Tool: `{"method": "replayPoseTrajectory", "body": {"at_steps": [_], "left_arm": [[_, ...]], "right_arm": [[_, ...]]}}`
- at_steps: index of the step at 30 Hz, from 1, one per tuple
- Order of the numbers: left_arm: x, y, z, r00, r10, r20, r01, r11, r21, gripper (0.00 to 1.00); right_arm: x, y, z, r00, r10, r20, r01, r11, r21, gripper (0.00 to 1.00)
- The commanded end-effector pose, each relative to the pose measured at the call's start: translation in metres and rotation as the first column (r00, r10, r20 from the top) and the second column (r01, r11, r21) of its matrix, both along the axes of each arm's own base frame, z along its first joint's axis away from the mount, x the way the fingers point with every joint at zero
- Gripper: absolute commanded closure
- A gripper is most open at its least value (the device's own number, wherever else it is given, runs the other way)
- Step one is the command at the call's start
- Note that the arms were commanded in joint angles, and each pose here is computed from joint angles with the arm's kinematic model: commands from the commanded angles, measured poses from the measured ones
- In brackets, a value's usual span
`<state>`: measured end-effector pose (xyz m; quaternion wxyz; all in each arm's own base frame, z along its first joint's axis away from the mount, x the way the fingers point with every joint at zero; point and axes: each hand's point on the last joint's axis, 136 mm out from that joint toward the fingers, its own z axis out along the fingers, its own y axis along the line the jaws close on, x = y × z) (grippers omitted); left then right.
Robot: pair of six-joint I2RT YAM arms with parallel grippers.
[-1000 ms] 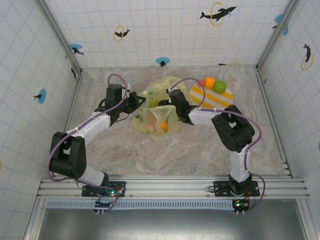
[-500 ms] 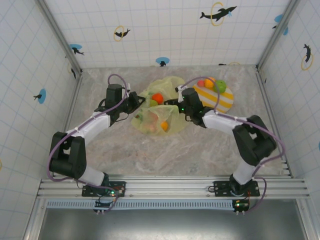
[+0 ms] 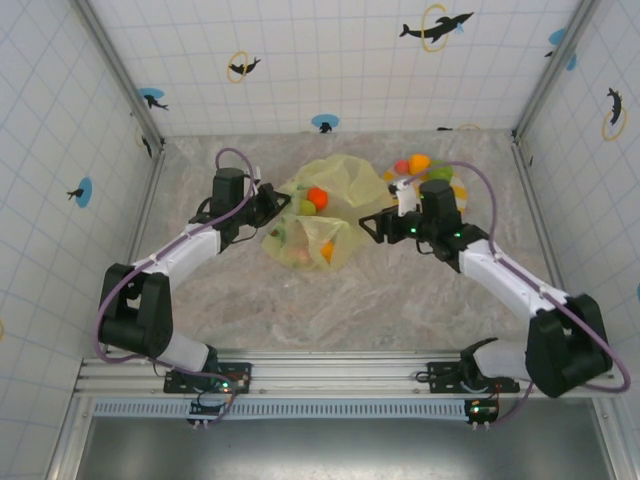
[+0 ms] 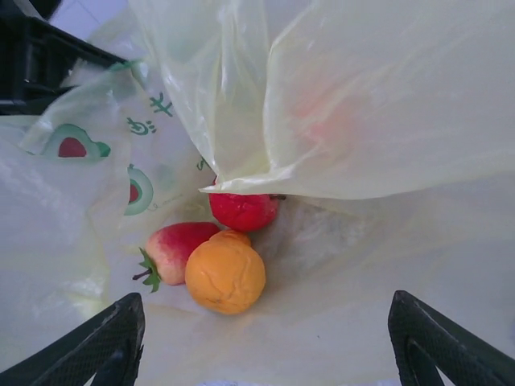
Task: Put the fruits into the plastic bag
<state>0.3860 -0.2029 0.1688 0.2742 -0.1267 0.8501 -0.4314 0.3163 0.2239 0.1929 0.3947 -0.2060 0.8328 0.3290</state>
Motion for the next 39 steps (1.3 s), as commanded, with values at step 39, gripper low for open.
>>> {"method": "replayPoseTrajectory", "body": {"at_steps": [39], "left_arm": [[0.000, 0.001, -0.003, 1.000, -0.006, -0.006, 0.006, 1.000, -0.004, 1.00]], "right_arm": [[0.228, -0.150, -0.067, 0.706, -0.651, 0.278, 0.698, 0.571, -0.432, 0.28]]}}
